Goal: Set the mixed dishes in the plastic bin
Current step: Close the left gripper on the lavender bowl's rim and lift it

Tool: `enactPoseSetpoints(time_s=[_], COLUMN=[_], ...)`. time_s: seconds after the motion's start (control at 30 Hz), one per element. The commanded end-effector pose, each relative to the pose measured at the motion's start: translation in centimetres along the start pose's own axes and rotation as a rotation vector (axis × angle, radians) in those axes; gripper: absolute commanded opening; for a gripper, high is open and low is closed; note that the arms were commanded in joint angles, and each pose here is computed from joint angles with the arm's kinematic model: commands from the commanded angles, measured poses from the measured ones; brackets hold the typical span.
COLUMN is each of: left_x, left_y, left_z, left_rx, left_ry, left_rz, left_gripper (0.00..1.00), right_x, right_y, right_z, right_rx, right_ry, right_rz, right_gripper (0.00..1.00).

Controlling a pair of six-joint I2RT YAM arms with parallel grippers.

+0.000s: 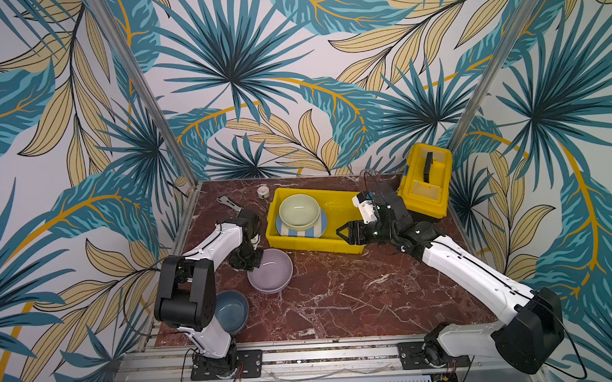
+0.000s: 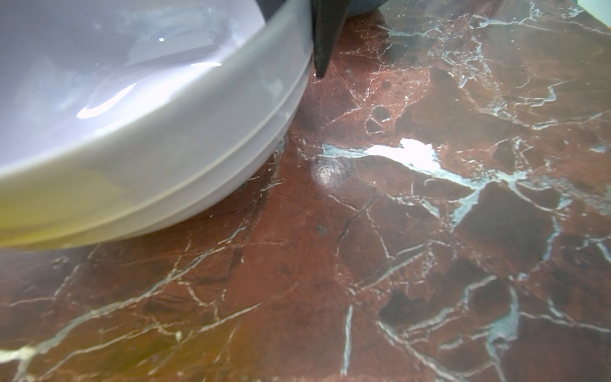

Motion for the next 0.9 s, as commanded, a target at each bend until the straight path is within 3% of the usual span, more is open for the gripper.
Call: enactPoseSetpoints(time_s=[0.0,0.17,0.87], left_x=[0.9,1.2,7.1], left_y=[1.1,1.2,0.0], left_z=[-0.7,-1.7,-6.6], left_rx=[-0.010,-0.063,-0.165], left_ry=[-0.013,-0.021,-0.284], left_rz=[-0.087,-0.110,-0.227], left_gripper=[0.03,0.02,0.00], right_x=[-0.4,-0.6,-0.7], right_y=[0.2,0.2,0.0], right_z=[-0.1,-0.1,-0.6], right_rx=[0.014,0.015,0.005], right_ry=[0.002,0.004,-0.016], right_rz=[-0.006,-0.003,-0.001], right_gripper=[0.66,0.66,0.67])
Point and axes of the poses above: each gripper's point midway between its finger pads, its own x axis back along the fingers, its own z axis along the line the jaws close on, y = z × x, the point moved 1 cm from there along x, back along the fingers, and after that the axes turned 4 degrees about x, right-handed, at the moved point
